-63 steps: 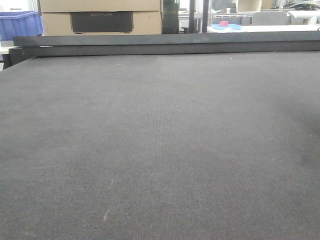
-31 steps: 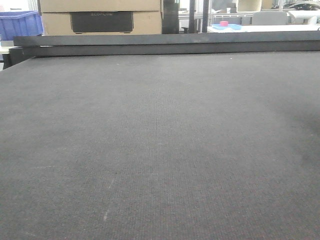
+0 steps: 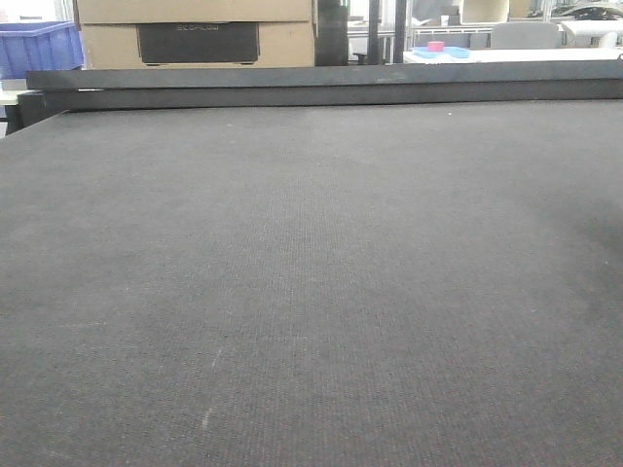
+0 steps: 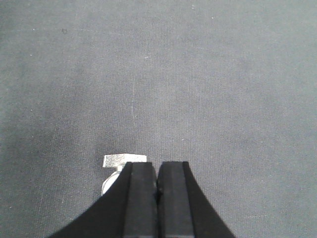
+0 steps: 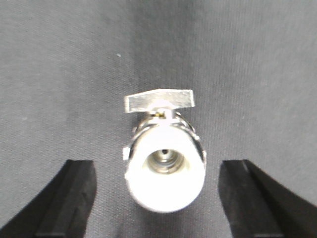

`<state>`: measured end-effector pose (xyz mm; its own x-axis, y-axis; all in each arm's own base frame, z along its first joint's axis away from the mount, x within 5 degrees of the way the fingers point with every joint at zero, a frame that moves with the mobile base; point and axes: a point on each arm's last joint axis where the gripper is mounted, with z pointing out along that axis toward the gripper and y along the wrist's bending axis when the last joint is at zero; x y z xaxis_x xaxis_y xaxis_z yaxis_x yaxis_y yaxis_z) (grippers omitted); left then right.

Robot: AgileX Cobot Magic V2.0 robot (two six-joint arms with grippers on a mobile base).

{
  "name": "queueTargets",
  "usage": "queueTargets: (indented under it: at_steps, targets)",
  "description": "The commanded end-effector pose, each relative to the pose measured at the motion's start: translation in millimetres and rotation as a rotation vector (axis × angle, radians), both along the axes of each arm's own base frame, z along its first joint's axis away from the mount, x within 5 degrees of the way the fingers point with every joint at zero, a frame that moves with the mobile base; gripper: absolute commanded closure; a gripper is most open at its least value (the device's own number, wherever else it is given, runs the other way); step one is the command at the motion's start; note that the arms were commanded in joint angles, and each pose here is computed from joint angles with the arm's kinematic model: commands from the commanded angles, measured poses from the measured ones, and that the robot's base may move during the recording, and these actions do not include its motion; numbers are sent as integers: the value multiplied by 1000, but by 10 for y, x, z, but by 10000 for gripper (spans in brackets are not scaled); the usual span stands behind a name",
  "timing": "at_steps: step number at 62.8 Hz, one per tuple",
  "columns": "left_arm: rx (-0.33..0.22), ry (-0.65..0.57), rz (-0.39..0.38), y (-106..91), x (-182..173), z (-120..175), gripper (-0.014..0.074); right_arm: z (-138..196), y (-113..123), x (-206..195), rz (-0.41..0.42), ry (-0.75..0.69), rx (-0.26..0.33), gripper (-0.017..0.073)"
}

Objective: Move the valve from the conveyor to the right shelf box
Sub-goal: 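Close the right gripper around the body of a silver valve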

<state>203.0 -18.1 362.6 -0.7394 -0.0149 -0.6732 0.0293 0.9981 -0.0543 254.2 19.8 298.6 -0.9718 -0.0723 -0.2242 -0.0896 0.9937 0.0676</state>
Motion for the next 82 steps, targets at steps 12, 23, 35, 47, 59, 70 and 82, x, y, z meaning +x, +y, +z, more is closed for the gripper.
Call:
queueTargets:
  at_steps: [12,23,35,47,59,70,82]
  targets:
    - [-12,-7,6,-3,1,23,704,-95,-89,80,-35,44,-1,153]
    - [-12,-7,6,-3,1,23,704,-103,-51,78,-18,46,-5,153]
    - [-12,-7,6,-3,1,23,704,-126,-49,111,-16,37,-11,152]
    - [-12,-7,6,-3,1,23,704,-259,-48,177,-16,86,-14,17]
    - [-12,-5,6,-3,1,12,704,-429,-26,197,-9,124,-17,9]
    - [-10,14,6,-3,-3,-51,704,-562,5,207,-2,120,-18,9]
    - [-8,30,6,-2,-7,-112,704,-561,5,213,-2,113,-18,9]
